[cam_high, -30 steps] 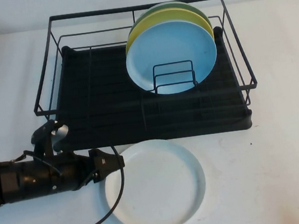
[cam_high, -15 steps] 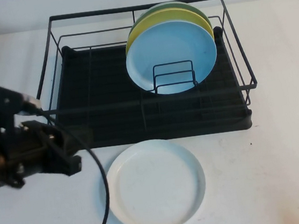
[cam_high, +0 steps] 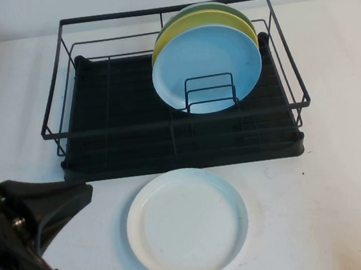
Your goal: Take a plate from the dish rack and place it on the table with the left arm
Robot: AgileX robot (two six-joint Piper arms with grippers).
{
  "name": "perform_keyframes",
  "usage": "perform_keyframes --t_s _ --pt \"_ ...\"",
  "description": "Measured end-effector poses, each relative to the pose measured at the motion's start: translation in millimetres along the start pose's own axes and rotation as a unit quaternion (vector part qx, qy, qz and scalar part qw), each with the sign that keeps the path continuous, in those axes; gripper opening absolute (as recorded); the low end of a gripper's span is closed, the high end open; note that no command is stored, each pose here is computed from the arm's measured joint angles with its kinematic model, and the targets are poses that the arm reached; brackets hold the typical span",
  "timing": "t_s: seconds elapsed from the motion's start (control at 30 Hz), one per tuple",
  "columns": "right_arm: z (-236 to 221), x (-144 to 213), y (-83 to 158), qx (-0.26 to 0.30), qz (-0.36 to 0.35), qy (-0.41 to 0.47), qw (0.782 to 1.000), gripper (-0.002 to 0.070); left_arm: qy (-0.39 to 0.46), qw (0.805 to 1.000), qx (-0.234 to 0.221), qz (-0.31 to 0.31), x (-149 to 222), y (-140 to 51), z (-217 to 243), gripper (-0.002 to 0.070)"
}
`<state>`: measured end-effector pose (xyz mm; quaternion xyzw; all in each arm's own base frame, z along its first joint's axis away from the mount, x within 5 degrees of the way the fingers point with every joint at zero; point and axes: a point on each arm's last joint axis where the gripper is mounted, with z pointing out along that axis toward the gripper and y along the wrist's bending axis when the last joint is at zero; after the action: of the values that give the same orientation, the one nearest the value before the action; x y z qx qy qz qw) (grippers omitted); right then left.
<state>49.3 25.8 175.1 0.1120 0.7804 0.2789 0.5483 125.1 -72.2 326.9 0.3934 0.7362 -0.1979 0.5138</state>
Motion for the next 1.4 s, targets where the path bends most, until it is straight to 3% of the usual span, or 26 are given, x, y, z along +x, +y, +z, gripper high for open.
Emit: perform_keyframes --t_s 0.27,0.57,0.8,1.0,1.17,1.4 --pt "0.0 0.0 0.0 0.0 0.0 0.0 1.0 -0.002 0.002 1.0 -0.016 0.026 0.2 -4.1 -8.3 0.0" --pt "0.0 0.0 0.0 0.0 0.0 0.0 1.0 -0.002 -0.002 0.999 -0.033 -0.002 4.0 -2.3 -7.3 -0.0001" --pt "0.0 0.0 0.0 0.0 0.0 0.0 1.0 -0.002 -0.028 0.987 -0.149 -0.046 20.2 0.5 -20.7 -0.0001" --pt "0.0 0.0 0.0 0.0 0.0 0.0 1.0 -0.002 -0.031 0.947 -0.27 -0.172 69.8 -7.7 -38.4 -0.0001" --pt "0.0 0.0 0.0 0.0 0.0 0.0 1.0 -0.002 -0.076 0.932 -0.308 -0.174 104.7 -22.0 -44.3 -0.0001" --pt "0.0 0.0 0.0 0.0 0.0 0.0 1.0 -0.002 -0.111 0.925 -0.34 -0.127 140.2 -32.9 -43.1 -0.0001"
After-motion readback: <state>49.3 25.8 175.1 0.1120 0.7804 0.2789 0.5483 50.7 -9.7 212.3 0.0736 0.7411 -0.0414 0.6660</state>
